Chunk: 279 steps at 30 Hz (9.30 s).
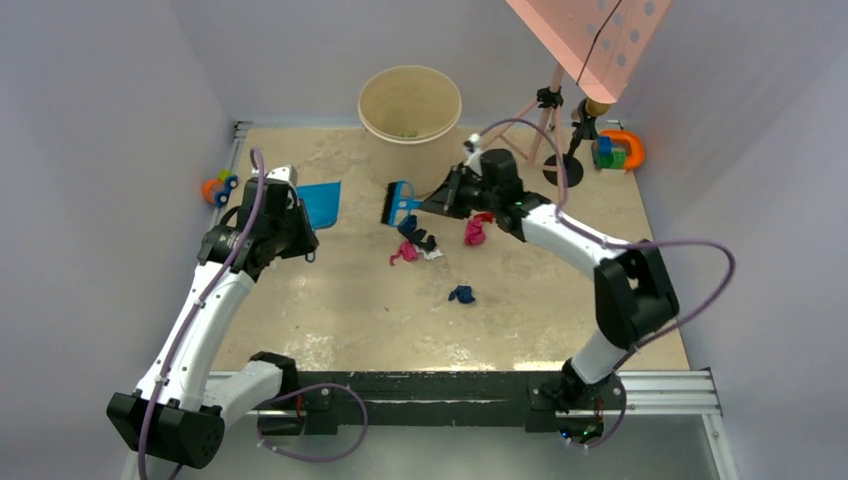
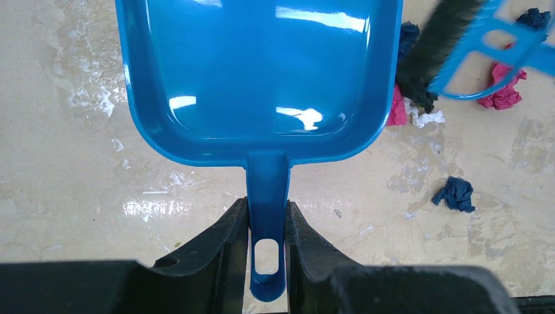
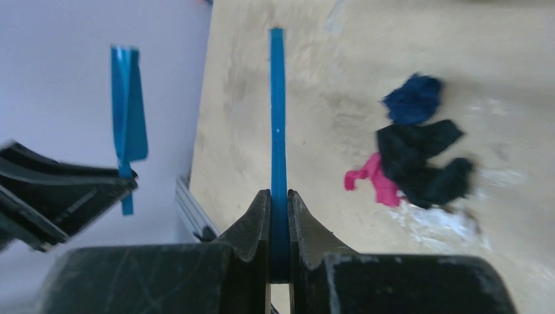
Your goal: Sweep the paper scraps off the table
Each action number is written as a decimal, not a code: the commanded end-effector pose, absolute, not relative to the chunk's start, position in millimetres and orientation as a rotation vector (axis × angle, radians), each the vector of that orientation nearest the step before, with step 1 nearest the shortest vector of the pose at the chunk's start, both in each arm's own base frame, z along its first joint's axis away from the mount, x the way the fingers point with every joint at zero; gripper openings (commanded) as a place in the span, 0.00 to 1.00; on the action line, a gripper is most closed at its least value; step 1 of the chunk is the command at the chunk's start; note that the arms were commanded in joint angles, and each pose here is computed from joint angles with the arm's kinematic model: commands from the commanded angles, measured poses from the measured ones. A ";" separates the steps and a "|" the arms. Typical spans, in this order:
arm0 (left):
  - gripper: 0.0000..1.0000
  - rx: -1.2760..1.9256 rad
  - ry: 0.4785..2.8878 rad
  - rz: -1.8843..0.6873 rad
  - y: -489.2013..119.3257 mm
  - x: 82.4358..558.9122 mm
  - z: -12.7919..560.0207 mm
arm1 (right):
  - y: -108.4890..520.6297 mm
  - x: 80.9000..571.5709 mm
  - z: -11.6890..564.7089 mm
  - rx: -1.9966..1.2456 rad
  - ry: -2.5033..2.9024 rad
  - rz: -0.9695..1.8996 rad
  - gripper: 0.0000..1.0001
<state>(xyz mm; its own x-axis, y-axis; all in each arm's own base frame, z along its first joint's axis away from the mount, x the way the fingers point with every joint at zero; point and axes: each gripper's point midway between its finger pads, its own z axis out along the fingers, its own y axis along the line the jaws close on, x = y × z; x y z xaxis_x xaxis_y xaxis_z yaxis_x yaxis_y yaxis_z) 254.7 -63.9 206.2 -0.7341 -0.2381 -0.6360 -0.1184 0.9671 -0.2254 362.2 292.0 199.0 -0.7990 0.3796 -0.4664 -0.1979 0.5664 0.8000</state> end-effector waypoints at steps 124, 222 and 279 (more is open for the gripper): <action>0.00 0.057 2.553 -0.406 -118.6 252.8 173.6 | 159.5 293.1 228.6 0.015 2.248 0.095 0.00; 0.00 0.737 2.511 -0.259 -290.0 240.3 40.4 | 218.8 319.5 155.2 -0.801 2.472 0.303 0.00; 0.00 0.412 2.401 -0.557 -274.2 385.1 309.2 | 114.2 278.1 237.4 -0.133 2.081 0.120 0.00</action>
